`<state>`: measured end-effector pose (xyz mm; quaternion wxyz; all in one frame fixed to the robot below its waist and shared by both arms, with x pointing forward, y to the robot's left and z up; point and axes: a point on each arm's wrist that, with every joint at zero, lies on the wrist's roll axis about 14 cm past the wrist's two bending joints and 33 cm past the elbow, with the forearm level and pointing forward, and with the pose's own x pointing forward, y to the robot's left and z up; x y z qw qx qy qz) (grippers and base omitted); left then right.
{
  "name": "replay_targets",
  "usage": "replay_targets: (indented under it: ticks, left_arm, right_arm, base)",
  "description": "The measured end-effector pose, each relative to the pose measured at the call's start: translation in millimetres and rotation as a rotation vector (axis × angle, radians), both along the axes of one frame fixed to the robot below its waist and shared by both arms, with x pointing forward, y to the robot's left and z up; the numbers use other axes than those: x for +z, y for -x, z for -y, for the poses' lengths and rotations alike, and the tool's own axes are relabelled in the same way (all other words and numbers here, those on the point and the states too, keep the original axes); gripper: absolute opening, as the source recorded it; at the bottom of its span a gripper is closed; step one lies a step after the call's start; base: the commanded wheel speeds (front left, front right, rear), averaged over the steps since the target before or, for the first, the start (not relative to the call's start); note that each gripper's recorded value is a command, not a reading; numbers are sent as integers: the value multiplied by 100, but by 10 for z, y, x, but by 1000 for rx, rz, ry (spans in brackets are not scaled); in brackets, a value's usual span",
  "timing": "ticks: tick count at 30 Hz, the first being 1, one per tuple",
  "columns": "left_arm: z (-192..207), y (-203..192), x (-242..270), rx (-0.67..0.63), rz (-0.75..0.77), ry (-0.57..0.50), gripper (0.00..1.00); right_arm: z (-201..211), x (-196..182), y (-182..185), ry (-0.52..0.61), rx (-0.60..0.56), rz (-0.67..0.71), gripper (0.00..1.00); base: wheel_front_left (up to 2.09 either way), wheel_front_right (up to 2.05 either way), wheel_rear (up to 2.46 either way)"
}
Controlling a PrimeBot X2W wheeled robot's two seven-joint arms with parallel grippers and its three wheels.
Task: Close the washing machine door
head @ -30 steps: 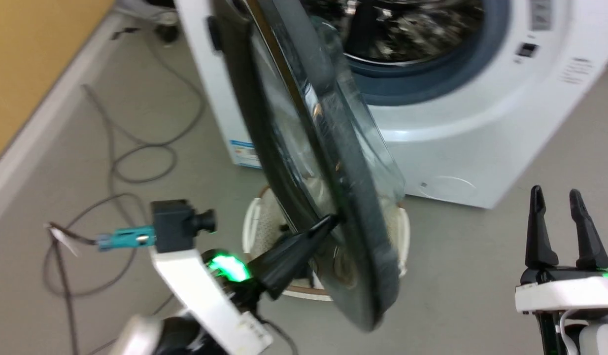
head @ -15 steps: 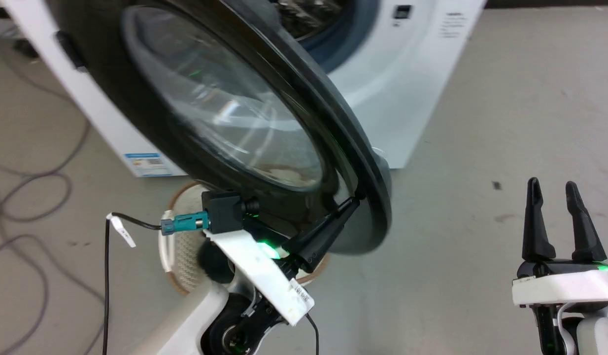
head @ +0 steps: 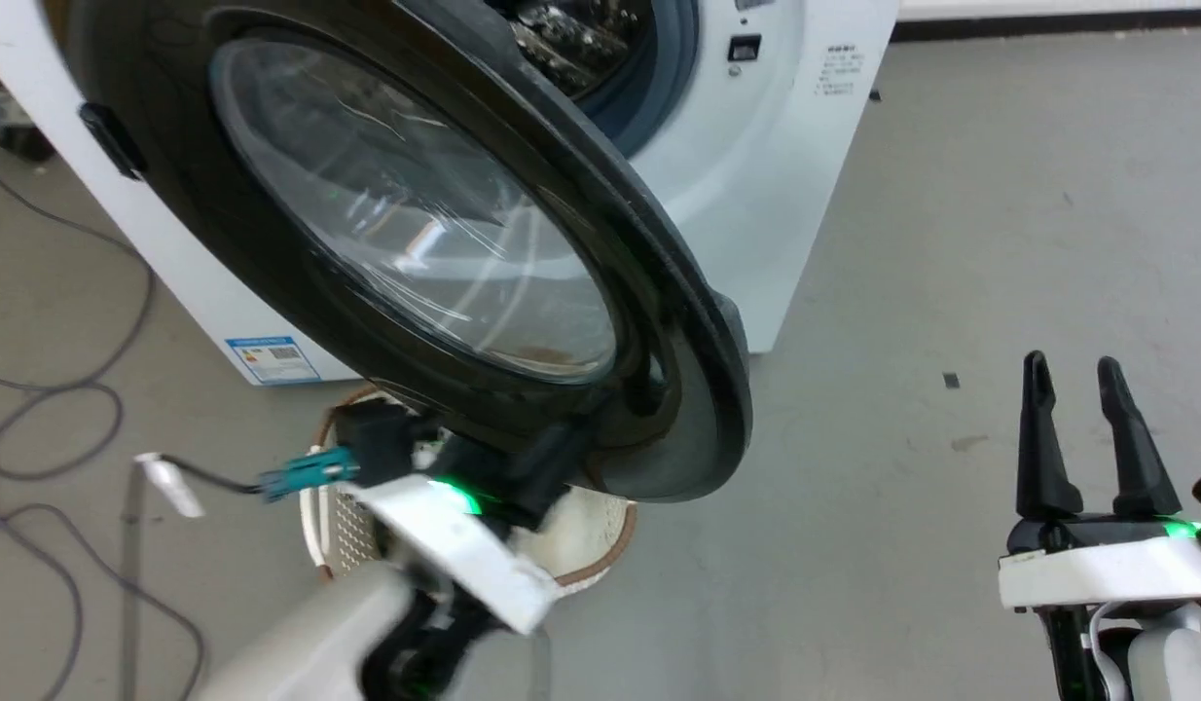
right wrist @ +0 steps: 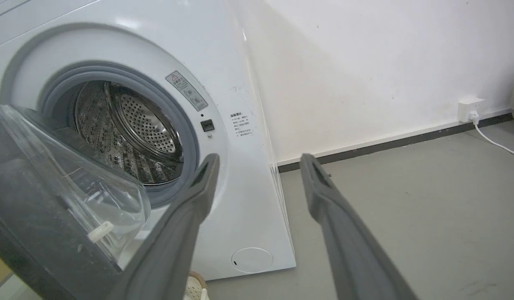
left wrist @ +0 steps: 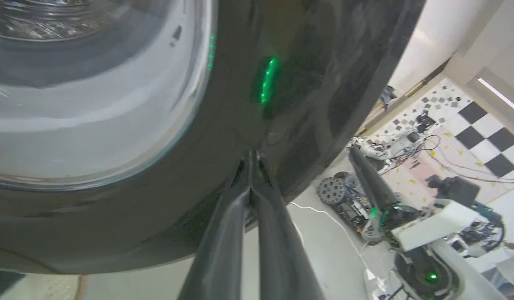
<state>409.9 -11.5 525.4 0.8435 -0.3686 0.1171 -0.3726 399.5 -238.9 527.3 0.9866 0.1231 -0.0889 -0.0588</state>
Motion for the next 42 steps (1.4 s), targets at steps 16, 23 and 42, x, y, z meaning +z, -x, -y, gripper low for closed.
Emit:
replay_targets:
  ticks: [16, 23, 42]
  left_arm:
    - [-1820, -258, 786, 868, 610, -739, 0]
    - [-2269, 79, 687, 1071, 528, -789, 100]
    - [-2437, 509, 339, 1123, 398, -813, 100]
  right_arm:
    - [-246, 897, -64, 62, 64, 266, 100]
    - [-709, 1583, -65, 71, 192, 486, 100]
    - [-2441, 1327, 415, 216, 883, 467, 0]
  base:
    - [0, 0, 0]
    - [0, 0, 0]
    - [0, 0, 0]
